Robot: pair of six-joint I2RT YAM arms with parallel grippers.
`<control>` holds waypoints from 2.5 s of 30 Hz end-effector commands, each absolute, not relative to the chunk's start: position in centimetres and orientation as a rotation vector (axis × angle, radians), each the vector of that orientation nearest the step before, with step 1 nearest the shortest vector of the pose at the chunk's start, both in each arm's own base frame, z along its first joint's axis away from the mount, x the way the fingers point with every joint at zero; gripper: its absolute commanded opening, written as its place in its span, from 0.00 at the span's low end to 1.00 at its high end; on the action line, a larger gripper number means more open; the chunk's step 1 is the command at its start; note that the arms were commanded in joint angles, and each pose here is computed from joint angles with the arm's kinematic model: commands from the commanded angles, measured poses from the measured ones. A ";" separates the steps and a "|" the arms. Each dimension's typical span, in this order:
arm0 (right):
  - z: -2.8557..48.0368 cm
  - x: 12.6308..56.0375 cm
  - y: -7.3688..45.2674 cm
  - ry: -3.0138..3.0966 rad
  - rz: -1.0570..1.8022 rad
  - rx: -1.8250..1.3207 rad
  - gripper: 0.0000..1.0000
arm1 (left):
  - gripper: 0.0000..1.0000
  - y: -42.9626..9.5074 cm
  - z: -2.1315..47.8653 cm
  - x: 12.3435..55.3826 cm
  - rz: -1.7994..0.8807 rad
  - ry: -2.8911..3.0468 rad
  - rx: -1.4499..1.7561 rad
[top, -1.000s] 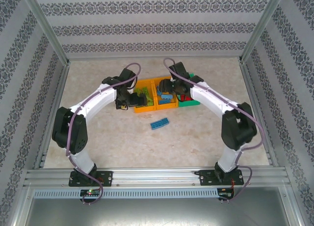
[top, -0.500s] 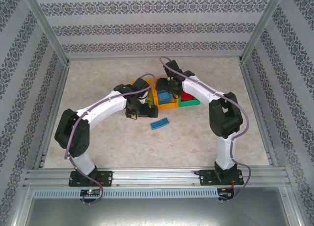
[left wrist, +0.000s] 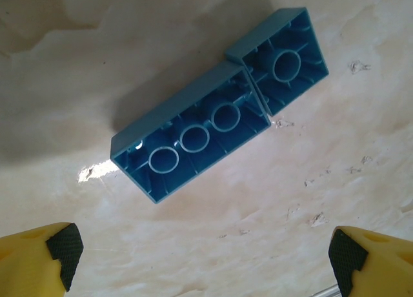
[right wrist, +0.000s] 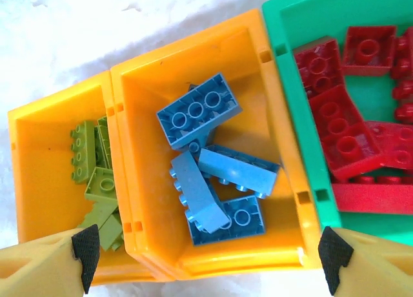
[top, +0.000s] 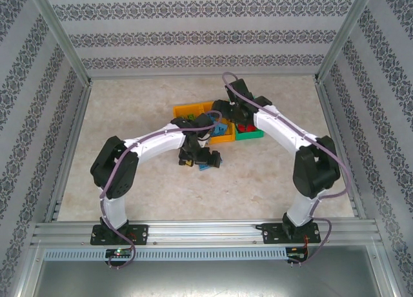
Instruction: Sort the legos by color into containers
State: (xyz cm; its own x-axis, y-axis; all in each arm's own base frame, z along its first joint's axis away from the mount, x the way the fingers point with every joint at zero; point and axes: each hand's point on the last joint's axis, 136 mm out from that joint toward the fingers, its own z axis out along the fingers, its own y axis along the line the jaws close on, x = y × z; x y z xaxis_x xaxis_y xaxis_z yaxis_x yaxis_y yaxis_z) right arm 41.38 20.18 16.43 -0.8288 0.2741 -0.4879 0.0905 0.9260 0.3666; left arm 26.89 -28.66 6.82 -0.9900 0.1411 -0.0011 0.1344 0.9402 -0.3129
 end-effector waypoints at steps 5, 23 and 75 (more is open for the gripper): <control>15.9 39.6 15.6 2.524 0.377 0.347 0.91 | 0.99 -27.3 3.4 27.1 0.279 -3.060 -0.145; 14.2 37.1 13.4 2.551 0.365 0.397 0.92 | 0.87 -25.1 3.2 29.1 0.221 -3.154 -0.166; 11.6 30.2 12.4 2.577 0.192 0.121 0.91 | 0.17 -28.9 10.1 32.9 0.409 -3.279 -1.046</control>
